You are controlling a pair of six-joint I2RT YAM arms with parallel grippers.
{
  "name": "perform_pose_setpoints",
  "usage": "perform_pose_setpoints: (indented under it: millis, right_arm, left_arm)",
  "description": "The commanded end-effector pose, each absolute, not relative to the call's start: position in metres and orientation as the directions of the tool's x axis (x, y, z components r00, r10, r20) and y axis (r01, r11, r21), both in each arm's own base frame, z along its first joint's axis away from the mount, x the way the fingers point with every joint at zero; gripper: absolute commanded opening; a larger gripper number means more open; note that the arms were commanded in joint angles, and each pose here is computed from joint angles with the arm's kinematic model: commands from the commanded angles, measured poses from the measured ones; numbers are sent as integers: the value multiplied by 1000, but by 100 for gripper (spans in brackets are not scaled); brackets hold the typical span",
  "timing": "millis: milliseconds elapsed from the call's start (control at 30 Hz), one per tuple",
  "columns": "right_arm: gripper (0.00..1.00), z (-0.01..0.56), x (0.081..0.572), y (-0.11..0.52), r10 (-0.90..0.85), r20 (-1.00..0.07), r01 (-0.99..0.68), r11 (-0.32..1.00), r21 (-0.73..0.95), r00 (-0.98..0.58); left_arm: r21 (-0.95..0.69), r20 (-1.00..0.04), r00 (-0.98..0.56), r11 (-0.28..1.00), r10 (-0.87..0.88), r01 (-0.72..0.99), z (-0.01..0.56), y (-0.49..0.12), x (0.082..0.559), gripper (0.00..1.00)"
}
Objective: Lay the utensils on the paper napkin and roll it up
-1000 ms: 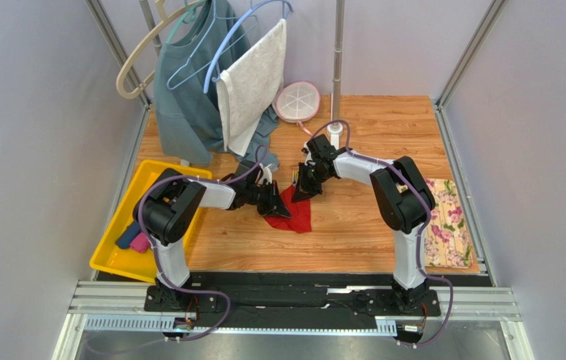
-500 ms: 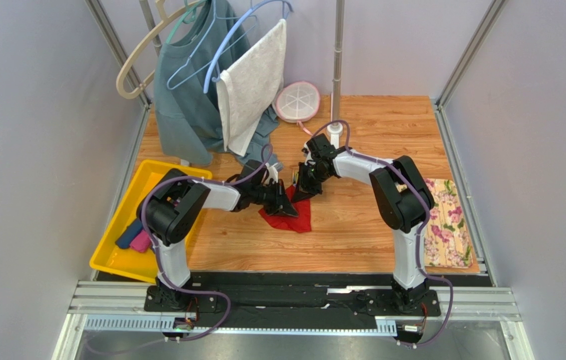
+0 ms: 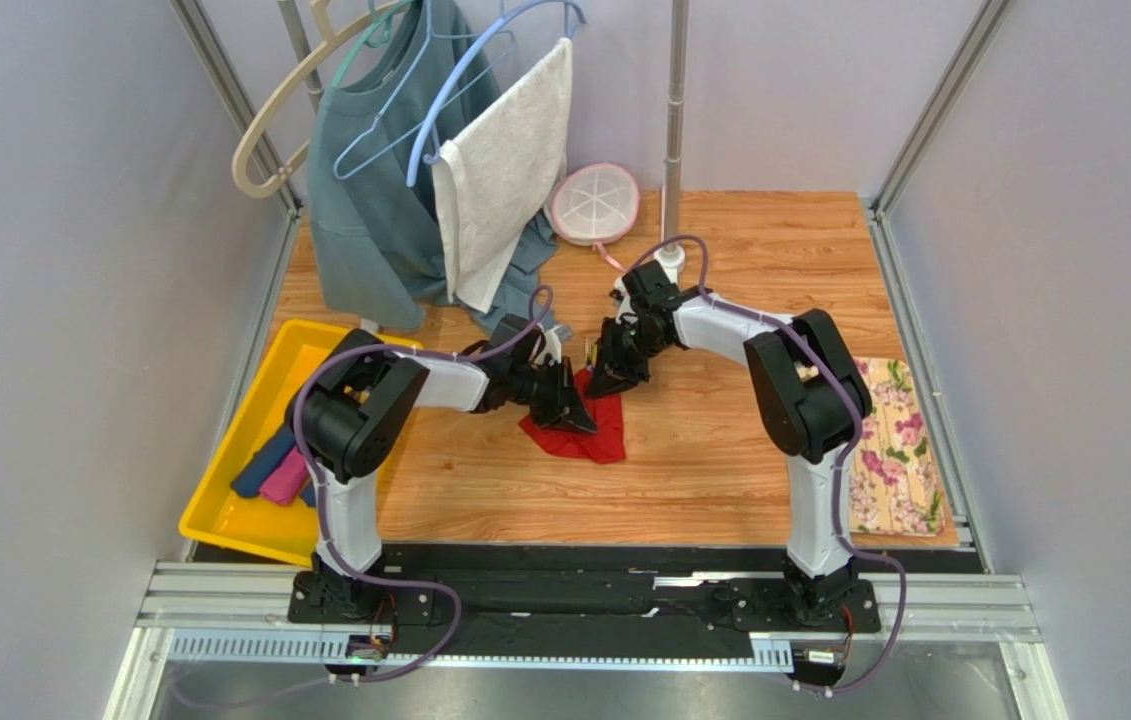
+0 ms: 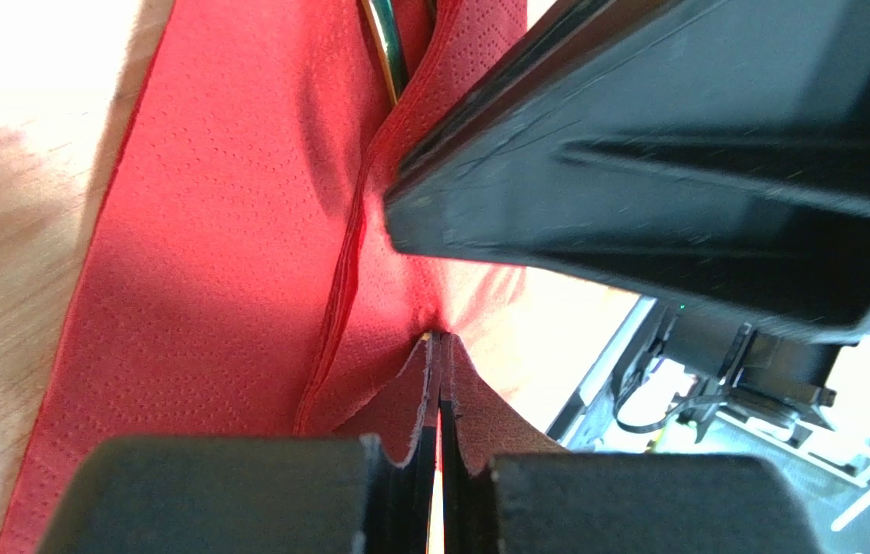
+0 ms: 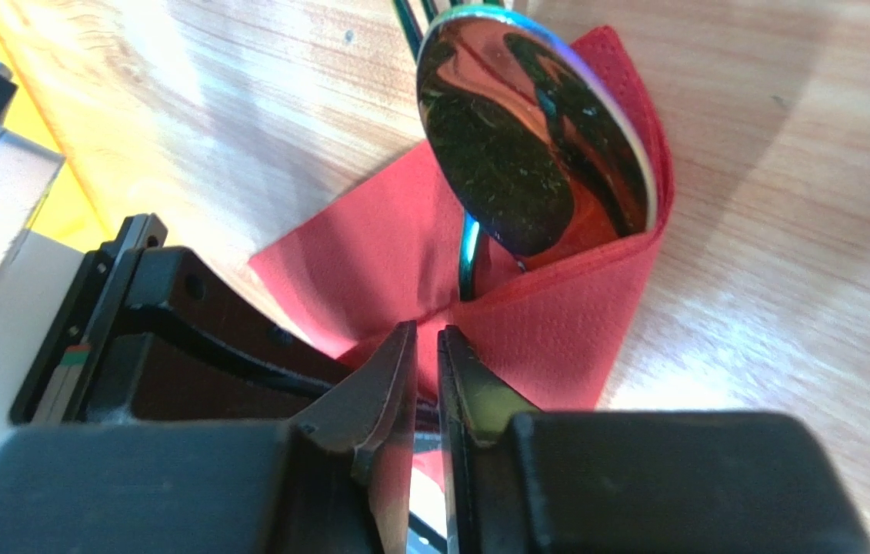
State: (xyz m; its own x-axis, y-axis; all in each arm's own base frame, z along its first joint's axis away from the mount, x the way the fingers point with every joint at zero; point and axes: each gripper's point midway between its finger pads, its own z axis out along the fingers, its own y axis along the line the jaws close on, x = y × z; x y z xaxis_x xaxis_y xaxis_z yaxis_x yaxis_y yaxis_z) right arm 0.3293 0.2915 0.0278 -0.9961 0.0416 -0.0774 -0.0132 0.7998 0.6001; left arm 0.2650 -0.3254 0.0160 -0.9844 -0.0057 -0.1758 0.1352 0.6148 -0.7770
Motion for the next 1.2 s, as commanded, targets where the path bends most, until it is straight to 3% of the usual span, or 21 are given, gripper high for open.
perform_pose_setpoints:
  millis: [0,600,667,767,800,833,900,1100,1167]
  right_arm:
    - [17,68,337,297,19,-146,-83,748,658,-989]
    - [4,-15,326,285,57,-22,34,818,575,-998]
    - [3,-21,323,282,56,-12,40,824,565,-998]
    - [2,-28,319,280,56,2,47,831,555,-998]
    - [1,-29,320,279,56,-1,47,831,554,-998]
    - [1,-29,319,279,57,-2,47,832,552,-998]
    - [0,-29,319,280,55,-3,44,833,551,-998]
    - [0,-30,320,278,55,-9,41,837,546,-998]
    - [0,-31,319,279,51,-7,39,838,544,-999]
  left_arm:
    - [-649,-204,-979,747,7,140,-14,-295,266,0]
    - [-683,-231,-973,710,16,173,1,-293,269,1]
    - [-721,-275,-961,666,-17,194,26,-293,273,8]
    - [-745,-334,-941,624,-46,234,65,-289,280,29]
    - [-739,-323,-945,638,-52,217,69,-282,277,43]
    - [-735,-360,-930,634,-66,240,84,-279,279,50]
    - [-714,-306,-948,679,-86,169,81,-260,273,62]
    - [-585,-272,-952,810,-142,46,59,-209,271,80]
    - [-558,-283,-950,828,-131,52,51,-204,271,82]
